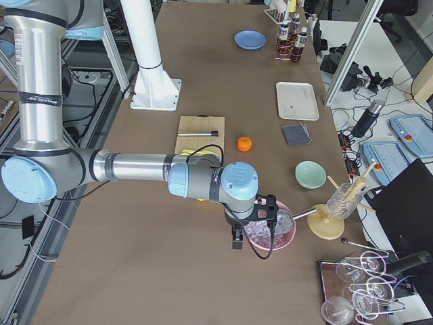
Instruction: Pick orange to plate
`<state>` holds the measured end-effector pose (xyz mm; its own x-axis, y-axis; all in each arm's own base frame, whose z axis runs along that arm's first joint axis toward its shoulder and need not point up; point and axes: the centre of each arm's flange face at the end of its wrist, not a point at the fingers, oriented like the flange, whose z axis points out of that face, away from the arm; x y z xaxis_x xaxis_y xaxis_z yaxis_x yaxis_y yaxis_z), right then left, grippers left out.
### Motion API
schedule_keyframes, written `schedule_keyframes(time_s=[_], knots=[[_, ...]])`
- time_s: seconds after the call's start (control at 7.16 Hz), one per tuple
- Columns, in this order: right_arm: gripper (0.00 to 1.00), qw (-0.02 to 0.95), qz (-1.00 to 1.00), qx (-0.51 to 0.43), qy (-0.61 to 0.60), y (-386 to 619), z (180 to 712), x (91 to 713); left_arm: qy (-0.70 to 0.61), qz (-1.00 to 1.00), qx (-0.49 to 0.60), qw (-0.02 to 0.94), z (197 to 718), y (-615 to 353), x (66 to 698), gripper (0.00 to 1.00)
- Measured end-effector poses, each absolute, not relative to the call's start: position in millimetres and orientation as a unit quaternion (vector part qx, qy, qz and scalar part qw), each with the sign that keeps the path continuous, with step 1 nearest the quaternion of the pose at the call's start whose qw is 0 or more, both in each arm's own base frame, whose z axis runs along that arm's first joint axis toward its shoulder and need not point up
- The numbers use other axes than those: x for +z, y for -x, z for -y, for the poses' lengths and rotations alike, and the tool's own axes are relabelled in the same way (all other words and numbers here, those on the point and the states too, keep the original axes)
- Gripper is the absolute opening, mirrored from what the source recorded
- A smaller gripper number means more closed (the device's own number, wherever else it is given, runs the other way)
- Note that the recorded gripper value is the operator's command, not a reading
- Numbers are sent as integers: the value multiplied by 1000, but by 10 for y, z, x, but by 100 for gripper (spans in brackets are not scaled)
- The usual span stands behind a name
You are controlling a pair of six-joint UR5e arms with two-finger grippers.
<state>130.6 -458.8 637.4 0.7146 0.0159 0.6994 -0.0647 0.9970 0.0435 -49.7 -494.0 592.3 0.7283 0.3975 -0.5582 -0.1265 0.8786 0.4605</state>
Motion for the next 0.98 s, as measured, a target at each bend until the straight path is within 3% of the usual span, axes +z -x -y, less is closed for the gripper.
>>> schedule_keyframes(time_s=[0.42,0.98], knots=[[100,924,379,30,-37,-1290,4609,6258,-178,-372,73,908,5008,81,5967,99],[100,922,383,31,-39,-1273,4629,6215,-163,-430,30,888,5205,-911,6535,99]])
